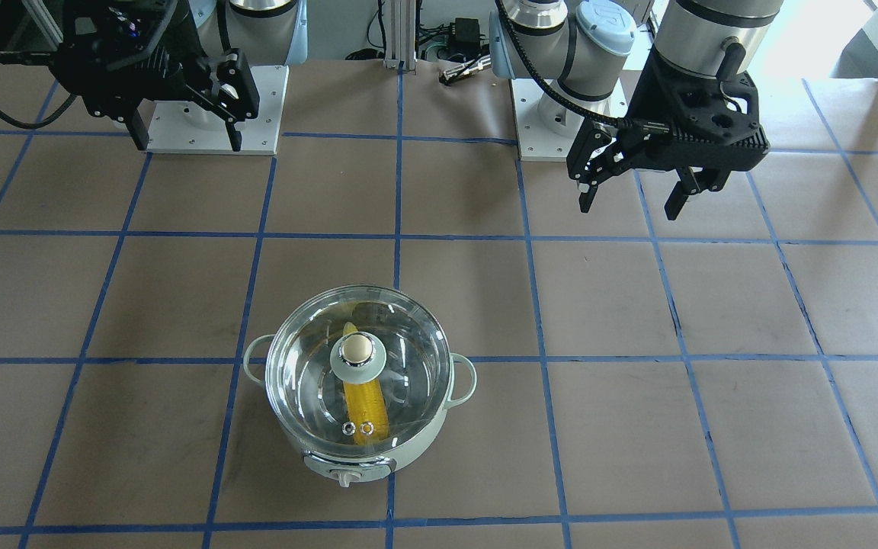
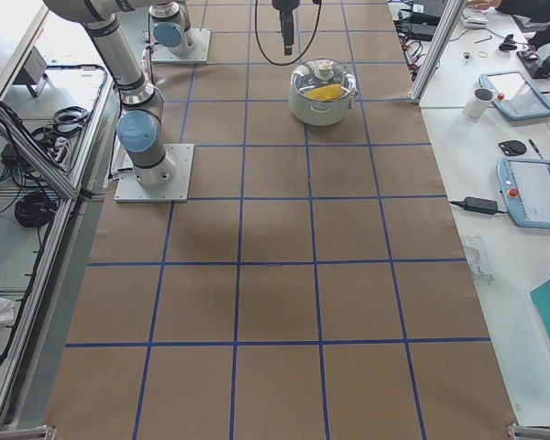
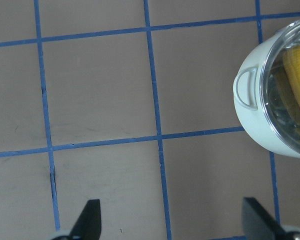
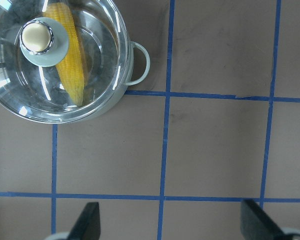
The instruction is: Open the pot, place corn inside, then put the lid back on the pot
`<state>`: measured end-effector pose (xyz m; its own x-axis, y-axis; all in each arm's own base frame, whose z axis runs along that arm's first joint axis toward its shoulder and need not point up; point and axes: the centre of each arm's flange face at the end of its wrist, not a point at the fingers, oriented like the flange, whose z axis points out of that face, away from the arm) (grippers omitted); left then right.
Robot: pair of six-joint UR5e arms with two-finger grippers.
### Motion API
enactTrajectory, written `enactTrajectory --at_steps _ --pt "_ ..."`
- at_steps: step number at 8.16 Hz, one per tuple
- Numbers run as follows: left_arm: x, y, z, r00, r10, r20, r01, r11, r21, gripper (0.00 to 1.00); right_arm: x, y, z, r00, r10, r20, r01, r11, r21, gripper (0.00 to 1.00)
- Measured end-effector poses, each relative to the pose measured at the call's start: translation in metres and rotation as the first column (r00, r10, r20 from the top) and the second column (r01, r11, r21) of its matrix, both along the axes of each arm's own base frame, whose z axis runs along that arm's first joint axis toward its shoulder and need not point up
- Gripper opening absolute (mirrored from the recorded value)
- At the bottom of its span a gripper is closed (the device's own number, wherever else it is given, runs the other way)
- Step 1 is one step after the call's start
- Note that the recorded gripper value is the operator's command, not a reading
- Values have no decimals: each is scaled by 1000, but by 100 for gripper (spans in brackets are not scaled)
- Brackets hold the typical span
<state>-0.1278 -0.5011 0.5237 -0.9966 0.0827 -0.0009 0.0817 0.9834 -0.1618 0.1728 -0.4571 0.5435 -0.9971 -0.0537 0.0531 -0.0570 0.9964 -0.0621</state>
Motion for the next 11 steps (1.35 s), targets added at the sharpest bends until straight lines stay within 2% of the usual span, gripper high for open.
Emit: enactTrajectory --at_steps 4,11 --pt "0 1 2 1000 -1 1 1 1000 -5 100 0 -3 1 1000 16 -3 -16 1000 -19 100" --pt "0 0 3 1000 -2 1 2 1000 -7 100 1 -3 2 1000 17 0 -17 1000 -22 100"
